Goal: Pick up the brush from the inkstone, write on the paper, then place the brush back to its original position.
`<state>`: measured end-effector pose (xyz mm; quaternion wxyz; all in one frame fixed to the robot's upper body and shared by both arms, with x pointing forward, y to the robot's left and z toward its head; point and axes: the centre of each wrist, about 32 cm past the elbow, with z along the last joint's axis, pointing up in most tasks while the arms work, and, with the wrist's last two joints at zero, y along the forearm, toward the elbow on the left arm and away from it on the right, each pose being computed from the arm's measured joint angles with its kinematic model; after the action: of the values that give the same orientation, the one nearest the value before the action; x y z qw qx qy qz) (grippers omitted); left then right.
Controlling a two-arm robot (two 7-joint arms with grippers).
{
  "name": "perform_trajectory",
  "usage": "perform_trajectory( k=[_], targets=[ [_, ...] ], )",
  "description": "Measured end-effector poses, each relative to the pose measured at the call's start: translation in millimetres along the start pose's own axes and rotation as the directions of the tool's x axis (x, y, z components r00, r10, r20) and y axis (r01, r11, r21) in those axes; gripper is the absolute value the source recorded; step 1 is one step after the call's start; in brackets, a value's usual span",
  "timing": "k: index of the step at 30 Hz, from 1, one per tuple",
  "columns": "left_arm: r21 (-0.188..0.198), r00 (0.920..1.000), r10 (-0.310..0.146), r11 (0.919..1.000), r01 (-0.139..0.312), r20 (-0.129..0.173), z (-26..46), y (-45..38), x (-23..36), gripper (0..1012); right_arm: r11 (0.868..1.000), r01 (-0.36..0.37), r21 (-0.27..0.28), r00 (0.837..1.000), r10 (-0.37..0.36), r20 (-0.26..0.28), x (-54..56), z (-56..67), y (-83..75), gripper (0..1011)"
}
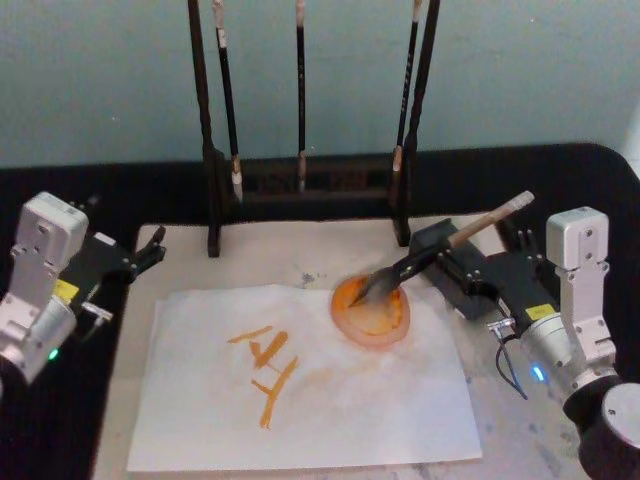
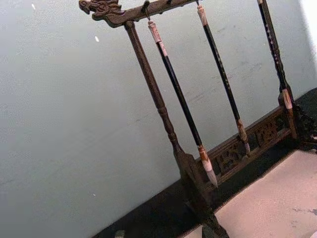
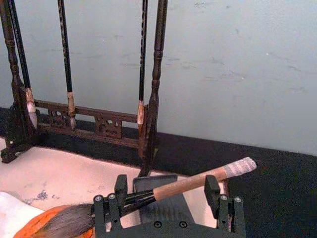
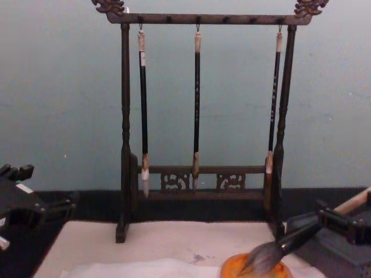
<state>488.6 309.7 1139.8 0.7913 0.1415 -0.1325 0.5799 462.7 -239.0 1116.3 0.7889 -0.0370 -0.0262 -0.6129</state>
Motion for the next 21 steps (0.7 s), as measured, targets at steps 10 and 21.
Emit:
perform_trajectory(
  k=[10, 21],
  targets=[
    [0.0, 1.0, 0.0, 1.0, 0.0, 0.0, 0.0, 0.0, 0.0, 1010, 1.0, -0.003, 0.001, 1.0, 0.003, -0.009, 0.4, 1.0, -0.1, 1000],
    [0.0, 1.0, 0.0, 1.0, 0.0, 0.0, 0.0, 0.0, 0.0, 1010, 1.0, -0.003, 0.0, 1.0, 0.003, -0.014, 0.7, 1.3, -0.3, 1000]
  ],
)
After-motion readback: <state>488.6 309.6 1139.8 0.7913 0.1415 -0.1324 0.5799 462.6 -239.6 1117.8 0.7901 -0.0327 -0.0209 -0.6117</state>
